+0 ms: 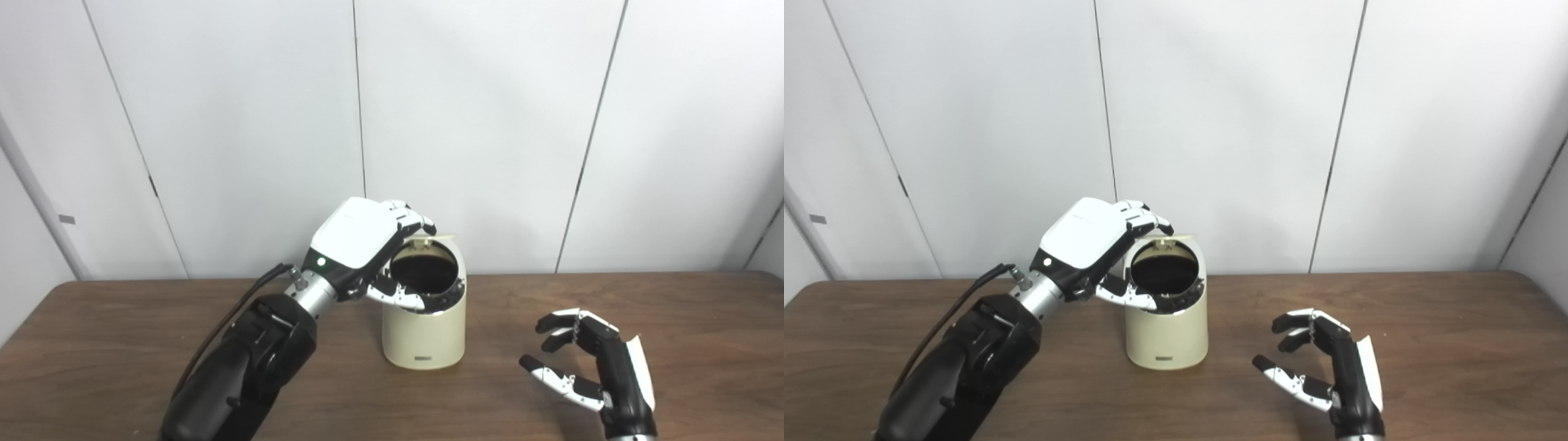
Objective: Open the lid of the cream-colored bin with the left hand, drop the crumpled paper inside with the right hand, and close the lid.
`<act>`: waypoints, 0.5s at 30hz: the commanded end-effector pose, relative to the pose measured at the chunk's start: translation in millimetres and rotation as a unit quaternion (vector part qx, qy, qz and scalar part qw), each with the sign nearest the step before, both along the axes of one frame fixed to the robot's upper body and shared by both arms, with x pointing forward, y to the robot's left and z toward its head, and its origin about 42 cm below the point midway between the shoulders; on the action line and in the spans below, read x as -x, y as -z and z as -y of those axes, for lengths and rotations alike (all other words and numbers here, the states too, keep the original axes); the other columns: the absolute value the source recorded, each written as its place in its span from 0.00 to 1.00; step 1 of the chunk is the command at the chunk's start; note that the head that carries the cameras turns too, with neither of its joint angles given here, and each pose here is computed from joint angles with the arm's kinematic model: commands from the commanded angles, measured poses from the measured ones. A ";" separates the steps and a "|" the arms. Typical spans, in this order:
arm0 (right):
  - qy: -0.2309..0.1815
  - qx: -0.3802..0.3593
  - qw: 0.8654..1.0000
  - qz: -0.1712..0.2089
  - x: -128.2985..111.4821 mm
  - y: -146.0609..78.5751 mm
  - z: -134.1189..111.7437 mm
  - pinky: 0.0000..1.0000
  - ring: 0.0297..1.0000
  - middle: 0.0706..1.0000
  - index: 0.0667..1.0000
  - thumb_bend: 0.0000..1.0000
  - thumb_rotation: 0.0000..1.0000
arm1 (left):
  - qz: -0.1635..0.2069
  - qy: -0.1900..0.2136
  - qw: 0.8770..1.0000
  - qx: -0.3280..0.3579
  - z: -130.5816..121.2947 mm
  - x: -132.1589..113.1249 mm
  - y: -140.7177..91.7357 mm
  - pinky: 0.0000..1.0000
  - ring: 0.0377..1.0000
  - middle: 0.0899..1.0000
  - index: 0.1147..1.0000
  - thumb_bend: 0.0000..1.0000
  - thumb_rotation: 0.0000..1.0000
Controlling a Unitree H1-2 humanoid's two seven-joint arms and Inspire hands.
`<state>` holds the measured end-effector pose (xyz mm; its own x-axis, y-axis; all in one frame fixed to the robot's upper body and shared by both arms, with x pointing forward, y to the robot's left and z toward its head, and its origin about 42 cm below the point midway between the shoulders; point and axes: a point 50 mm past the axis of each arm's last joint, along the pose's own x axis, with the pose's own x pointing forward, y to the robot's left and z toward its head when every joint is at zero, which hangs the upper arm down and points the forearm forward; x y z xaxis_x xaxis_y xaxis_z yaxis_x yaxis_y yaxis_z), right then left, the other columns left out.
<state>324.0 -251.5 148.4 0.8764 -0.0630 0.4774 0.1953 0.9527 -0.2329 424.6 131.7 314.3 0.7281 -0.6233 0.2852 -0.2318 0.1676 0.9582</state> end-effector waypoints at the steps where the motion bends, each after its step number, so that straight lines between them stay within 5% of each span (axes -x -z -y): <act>1: -0.004 -0.002 1.000 0.030 -2.5 -12.2 -2.9 0.40 0.40 0.50 0.51 0.51 0.00 | 0.038 0.000 0.999 0.001 -1.9 2.3 -21.7 0.64 0.84 0.74 0.75 0.85 0.55; 15: -0.008 -0.002 0.999 0.032 -2.8 -14.3 -4.1 0.41 0.40 0.50 0.51 0.51 0.00 | 0.024 -0.001 1.000 -0.003 -6.8 5.9 -17.6 0.64 0.83 0.73 0.73 0.87 0.52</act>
<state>324.0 -250.8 148.5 0.8768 -0.0604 0.4771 0.1915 0.9539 -0.2311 419.1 136.6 311.4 0.7387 -0.6211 0.2618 -0.2199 0.1452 0.9647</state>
